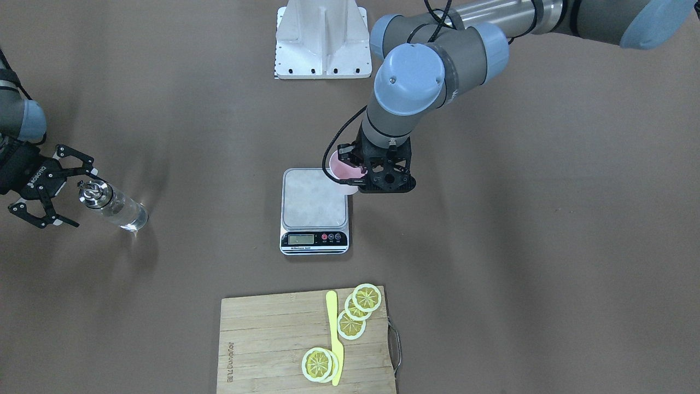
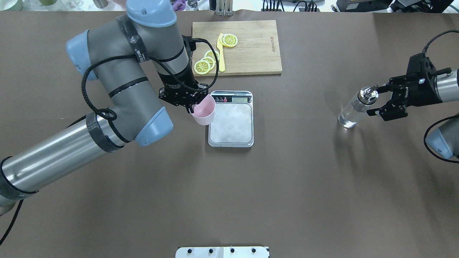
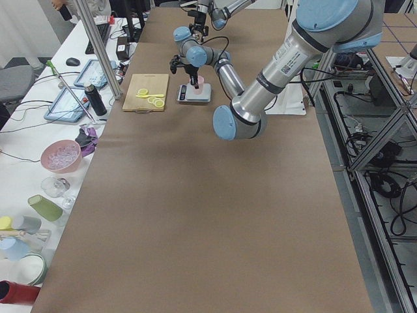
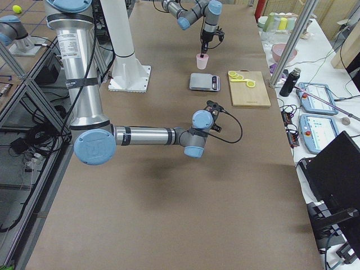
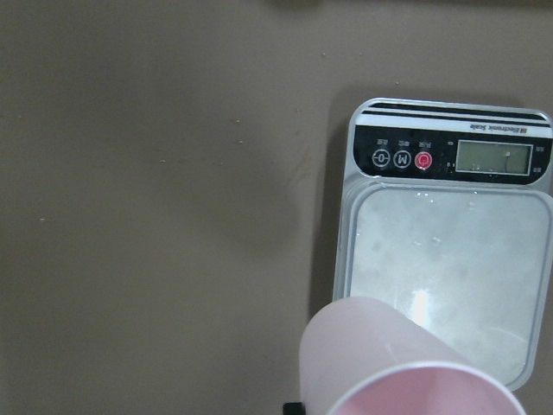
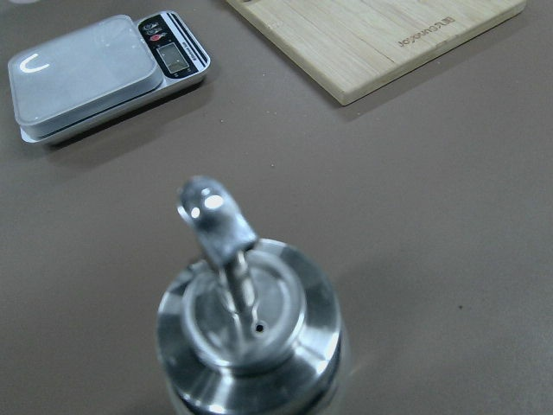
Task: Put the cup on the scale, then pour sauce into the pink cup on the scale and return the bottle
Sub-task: 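Carry the pink cup onto the scale while the right gripper grasps the bottle, then open the left gripper and withdraw it while the right gripper lifts the bottle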
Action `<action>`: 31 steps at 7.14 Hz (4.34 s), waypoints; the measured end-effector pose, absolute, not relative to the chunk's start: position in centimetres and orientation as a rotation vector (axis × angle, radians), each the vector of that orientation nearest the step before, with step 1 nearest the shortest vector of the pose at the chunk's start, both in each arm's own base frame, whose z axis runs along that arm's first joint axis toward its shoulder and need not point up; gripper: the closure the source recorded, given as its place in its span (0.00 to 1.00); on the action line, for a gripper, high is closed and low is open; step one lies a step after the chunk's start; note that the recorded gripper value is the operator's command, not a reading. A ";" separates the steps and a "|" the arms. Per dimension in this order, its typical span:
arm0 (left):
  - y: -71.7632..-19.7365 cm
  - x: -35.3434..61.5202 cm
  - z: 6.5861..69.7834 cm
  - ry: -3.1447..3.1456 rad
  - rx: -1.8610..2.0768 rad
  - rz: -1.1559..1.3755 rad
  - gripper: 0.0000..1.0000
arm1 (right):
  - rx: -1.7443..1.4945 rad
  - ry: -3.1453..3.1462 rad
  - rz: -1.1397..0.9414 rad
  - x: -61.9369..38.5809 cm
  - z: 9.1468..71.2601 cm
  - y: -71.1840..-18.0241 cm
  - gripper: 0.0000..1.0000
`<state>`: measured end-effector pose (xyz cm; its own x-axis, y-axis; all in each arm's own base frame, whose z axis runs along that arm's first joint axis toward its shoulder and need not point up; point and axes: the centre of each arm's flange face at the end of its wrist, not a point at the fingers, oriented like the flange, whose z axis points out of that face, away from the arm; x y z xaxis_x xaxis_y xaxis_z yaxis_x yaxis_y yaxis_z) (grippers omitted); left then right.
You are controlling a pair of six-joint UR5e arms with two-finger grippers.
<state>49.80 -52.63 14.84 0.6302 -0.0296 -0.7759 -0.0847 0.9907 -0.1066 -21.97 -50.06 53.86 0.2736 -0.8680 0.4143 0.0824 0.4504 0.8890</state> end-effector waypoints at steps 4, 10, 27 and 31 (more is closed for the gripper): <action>-53.4 53.3 13.7 0.892 -0.149 -0.004 0.98 | 0.889 -1.136 -0.744 -24.3 53.8 -49.5 0.00; -53.1 55.1 14.5 0.887 -0.151 -0.034 0.59 | 0.880 -1.182 -0.709 -26.2 53.2 -48.7 0.46; -54.5 31.6 26.2 0.908 -0.044 -0.057 0.22 | 0.871 -1.153 -0.605 -29.0 38.1 -54.5 1.00; -55.4 15.7 40.7 0.829 -0.019 -0.058 0.11 | 0.832 -1.059 -0.608 -32.4 32.3 -56.3 1.00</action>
